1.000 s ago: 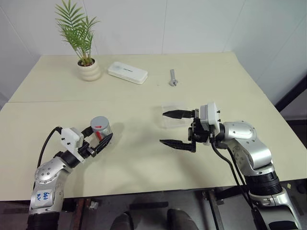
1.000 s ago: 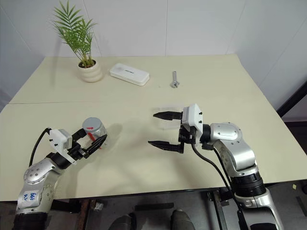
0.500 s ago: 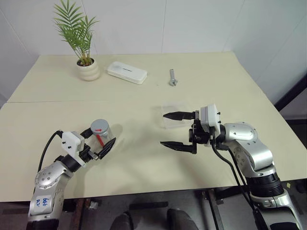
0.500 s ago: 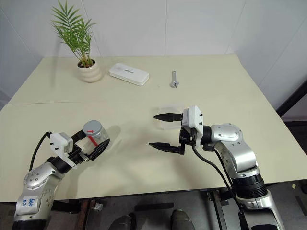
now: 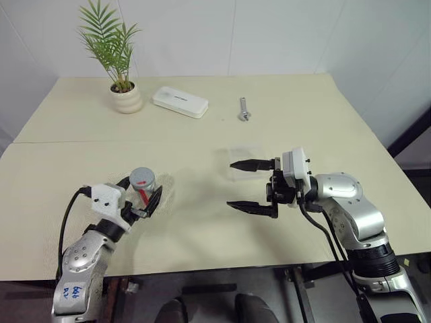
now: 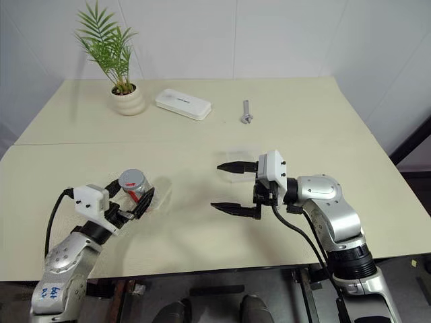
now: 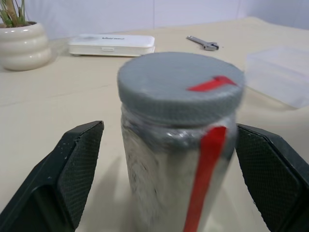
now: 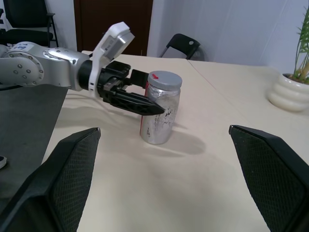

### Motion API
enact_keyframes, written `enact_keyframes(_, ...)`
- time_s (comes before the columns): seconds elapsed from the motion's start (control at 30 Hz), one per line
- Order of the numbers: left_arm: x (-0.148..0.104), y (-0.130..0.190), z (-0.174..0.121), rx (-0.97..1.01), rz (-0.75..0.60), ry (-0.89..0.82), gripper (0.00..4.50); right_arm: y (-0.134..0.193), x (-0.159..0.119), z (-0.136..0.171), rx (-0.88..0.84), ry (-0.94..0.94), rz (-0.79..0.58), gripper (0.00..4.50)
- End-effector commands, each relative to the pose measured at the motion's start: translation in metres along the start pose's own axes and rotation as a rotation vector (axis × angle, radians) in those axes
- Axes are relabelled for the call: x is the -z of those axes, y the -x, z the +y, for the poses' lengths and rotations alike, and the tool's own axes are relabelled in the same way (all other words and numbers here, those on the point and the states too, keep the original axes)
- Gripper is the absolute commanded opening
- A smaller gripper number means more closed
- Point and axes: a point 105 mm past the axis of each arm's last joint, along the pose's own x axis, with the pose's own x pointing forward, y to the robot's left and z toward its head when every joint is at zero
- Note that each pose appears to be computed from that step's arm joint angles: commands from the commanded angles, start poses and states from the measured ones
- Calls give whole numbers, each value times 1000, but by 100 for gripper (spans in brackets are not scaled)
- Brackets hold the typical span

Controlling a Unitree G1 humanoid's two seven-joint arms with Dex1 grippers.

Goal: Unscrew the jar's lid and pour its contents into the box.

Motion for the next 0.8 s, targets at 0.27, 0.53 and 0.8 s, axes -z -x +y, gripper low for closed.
enact_keyframes(0.27,-9,2,3,-149,-7,-25,445,2,-9,0,-14,29,-16,450)
enact_keyframes(0.53,-10,6,-11,-171,5,-20,445,2,-8,0,-21,20,-15,450)
enact_keyframes(0.8,-7,2,-18,-176,18,-12,445,2,-7,0,-21,14,-13,450)
